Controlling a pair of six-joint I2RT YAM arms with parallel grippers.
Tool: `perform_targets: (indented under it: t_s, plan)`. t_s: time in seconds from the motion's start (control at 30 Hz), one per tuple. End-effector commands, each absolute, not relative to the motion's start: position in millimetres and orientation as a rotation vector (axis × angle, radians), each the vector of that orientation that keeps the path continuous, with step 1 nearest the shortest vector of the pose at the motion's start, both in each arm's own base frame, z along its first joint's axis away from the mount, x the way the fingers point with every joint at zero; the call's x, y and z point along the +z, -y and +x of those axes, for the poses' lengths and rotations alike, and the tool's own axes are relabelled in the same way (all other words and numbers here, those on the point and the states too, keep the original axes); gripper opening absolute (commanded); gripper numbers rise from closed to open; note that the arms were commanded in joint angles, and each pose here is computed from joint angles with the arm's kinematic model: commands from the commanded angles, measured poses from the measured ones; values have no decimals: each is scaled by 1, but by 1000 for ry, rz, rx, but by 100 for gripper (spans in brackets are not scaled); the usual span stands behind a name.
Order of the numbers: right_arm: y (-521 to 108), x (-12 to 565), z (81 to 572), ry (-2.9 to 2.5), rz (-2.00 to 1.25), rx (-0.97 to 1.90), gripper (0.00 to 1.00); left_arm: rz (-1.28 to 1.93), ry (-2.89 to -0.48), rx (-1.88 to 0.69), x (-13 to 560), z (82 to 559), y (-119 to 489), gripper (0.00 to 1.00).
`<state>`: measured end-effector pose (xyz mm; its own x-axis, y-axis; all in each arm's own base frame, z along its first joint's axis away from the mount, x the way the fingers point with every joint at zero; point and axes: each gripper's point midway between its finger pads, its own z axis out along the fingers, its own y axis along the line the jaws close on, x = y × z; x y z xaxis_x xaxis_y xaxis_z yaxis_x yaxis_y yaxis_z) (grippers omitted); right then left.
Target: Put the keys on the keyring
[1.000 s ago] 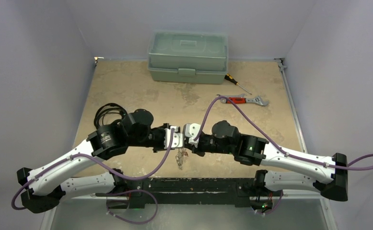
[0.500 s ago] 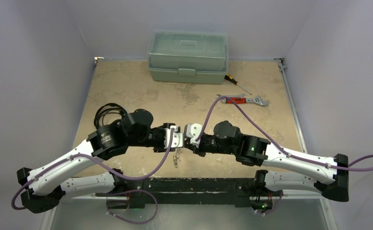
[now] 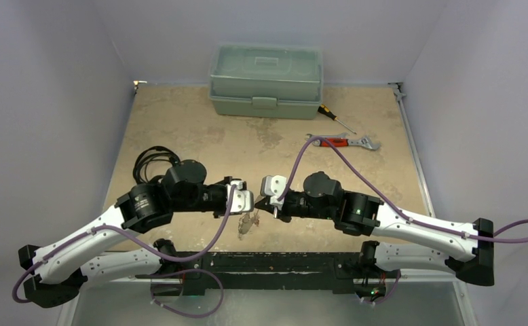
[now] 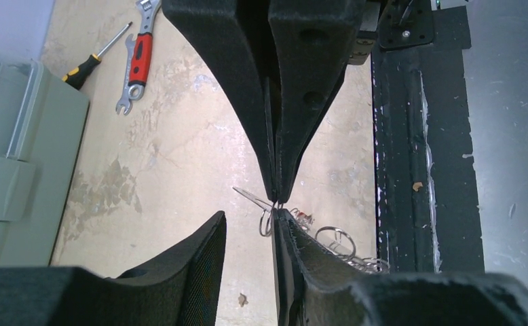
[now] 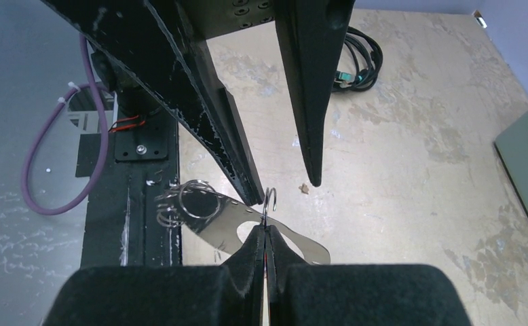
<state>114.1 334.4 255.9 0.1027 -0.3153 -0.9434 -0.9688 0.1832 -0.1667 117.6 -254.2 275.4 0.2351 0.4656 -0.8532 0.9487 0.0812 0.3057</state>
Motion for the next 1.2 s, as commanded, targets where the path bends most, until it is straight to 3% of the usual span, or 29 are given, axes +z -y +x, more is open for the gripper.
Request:
perform_targets:
  t_s: [0.0,0.17,0.33,0.5,0.77,0.9,1.17]
  plan:
    - [-339,293,114,-1308,-1268,818,0,1512,-1371,-630,276,121,259,30]
    - [-339,294,114,-1308,-1266,819,0,1523,-1382,-624,271,123,261,29]
    - [-339,289,118,-1330,-1246,804,0,1488,-1418,-580,265,131,257,37]
    - [-332,277,146,-1468,-932,795,0,1276,-1538,-532,241,149,248,44]
    - [-289,173,157,-2005,-363,788,52,1021,-1577,-483,211,169,232,57]
    - [-292,133,138,-2159,-358,827,59,958,-1643,-426,202,182,228,61]
    - [-307,118,136,-2208,-440,788,61,614,-1932,-408,188,195,215,65]
